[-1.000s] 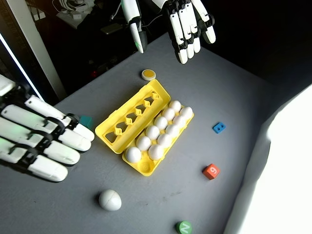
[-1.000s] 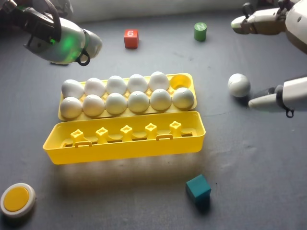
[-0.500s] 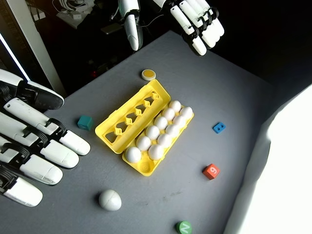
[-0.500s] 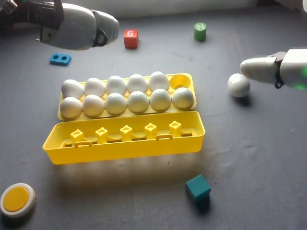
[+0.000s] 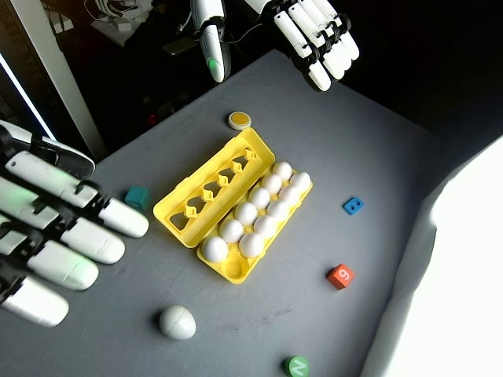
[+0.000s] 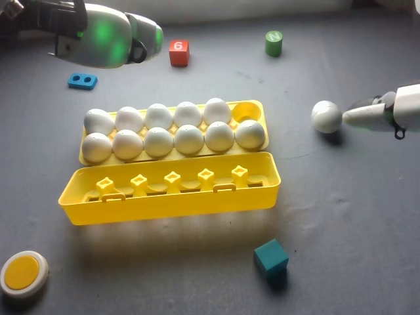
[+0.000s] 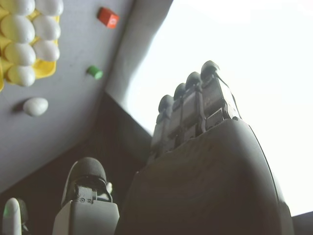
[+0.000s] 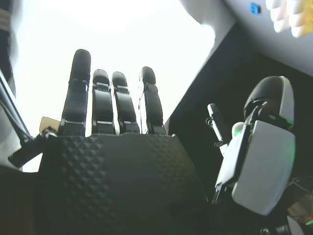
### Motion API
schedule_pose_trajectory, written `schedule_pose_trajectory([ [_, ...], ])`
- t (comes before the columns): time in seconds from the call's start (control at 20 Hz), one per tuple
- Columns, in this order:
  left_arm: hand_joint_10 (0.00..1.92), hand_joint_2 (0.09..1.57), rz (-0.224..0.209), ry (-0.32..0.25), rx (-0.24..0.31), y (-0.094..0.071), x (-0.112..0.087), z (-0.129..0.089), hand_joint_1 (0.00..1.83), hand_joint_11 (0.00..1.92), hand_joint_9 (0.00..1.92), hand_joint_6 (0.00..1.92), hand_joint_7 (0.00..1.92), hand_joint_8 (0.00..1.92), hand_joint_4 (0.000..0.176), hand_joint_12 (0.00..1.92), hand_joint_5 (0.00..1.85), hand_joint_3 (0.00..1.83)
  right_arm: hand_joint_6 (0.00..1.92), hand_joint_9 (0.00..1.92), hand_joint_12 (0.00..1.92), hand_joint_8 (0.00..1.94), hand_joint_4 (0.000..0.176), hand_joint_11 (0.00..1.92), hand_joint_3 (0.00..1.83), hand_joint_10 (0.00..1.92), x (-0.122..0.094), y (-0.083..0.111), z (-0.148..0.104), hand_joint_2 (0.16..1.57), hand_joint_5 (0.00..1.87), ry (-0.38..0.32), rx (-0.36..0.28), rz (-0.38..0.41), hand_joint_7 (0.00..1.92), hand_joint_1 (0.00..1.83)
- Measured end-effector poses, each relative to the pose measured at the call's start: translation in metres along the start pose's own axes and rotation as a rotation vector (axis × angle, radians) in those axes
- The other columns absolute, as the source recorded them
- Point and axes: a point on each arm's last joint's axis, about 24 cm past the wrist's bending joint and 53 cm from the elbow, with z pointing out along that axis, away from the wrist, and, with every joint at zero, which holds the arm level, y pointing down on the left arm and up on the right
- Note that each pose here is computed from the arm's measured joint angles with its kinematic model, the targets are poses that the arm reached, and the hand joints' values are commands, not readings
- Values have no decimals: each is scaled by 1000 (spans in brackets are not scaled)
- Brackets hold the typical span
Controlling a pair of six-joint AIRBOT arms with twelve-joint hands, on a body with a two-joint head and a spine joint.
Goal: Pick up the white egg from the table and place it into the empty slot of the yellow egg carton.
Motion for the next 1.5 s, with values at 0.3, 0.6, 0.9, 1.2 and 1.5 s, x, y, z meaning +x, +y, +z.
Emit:
schedule_pose_trajectory([
  [0.3,2,1159,0,0,0,0,0,0,0,0,5,10,15,6,0,0,53,4,4,0,98,0,80,0,0,0,-1,8,-2,733,206,-3,-45,79,0,791],
  [0.6,6,1168,0,0,0,0,0,0,0,0,16,9,30,9,0,0,60,7,0,0,160,0,88,0,1,0,-1,12,-3,709,265,0,-73,125,0,730],
  [0.9,0,1169,3,-2,-2,1,0,0,0,0,5,6,27,3,0,0,63,5,7,0,15,0,82,1,0,0,5,3,-4,694,253,21,-44,203,0,691],
  [1.2,1,1162,1,0,-4,1,0,0,0,0,2,4,19,3,0,0,56,0,7,0,7,0,74,14,0,0,10,-68,14,708,240,47,126,295,0,692],
  [1.5,5,1167,1,-1,-6,1,0,0,0,0,13,7,34,6,0,0,71,2,14,0,3,0,73,0,0,0,37,-91,33,693,277,165,145,285,0,727],
])
